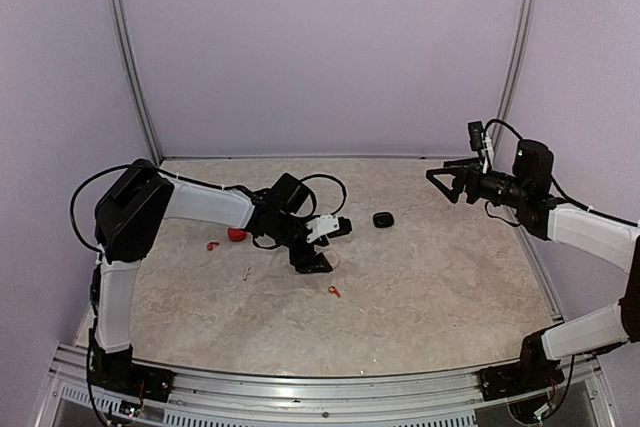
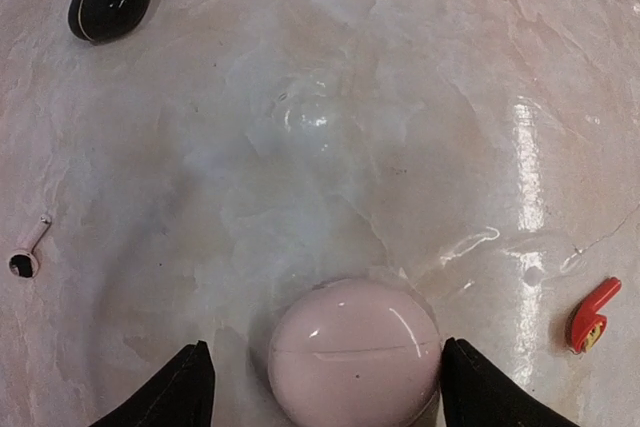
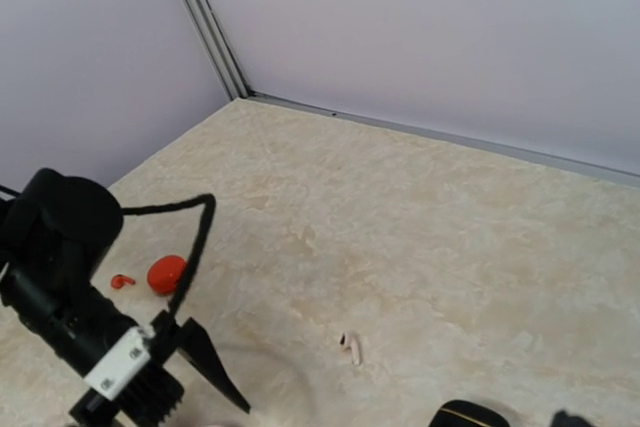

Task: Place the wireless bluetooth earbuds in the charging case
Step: Pick up the charging case from the center of the board, then pass from the left arm to the right, then pass from the right arm to the left

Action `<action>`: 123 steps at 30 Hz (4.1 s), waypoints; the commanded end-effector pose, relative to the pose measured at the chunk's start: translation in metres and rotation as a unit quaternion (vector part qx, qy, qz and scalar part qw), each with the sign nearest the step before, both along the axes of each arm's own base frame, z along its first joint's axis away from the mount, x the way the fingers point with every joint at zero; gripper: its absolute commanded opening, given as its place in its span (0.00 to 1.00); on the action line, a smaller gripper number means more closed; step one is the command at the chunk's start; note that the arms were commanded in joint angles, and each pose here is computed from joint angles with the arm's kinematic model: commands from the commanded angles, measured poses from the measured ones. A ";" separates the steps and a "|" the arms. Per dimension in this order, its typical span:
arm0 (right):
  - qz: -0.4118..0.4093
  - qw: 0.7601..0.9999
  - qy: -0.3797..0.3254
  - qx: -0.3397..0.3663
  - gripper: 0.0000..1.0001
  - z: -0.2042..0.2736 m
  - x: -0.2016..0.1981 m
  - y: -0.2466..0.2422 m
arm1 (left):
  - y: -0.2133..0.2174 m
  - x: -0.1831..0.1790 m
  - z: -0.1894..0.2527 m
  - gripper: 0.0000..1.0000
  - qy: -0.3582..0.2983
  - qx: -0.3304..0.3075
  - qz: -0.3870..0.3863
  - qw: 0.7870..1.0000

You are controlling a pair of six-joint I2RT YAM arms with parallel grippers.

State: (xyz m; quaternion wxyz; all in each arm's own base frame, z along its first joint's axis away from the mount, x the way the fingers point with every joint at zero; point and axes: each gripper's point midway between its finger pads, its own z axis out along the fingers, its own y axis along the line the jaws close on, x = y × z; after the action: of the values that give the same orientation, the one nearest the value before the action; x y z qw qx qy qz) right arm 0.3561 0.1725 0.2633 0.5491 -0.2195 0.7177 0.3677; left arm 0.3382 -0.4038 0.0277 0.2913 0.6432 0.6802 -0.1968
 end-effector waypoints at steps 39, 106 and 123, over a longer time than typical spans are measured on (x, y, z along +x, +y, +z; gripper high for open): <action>0.103 0.991 0.030 0.076 0.70 0.039 -0.069 0.102 | -0.039 -0.063 0.256 0.52 -0.297 -0.272 0.159 0.901; 0.330 0.938 -0.069 -0.080 0.12 0.055 -0.168 0.162 | 0.016 -0.172 0.303 0.51 0.022 -0.359 -0.056 0.931; 0.366 0.921 -0.049 -0.124 0.11 0.039 -0.189 0.186 | -0.017 -0.177 0.270 0.43 0.043 -0.308 -0.066 0.948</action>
State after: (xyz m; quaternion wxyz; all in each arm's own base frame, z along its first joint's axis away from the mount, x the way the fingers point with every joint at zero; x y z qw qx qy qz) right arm 0.1687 0.3539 0.2951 0.3740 -0.5414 0.6063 0.4465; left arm 0.1655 -0.4141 0.2939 0.4341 0.5465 0.5636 -0.4419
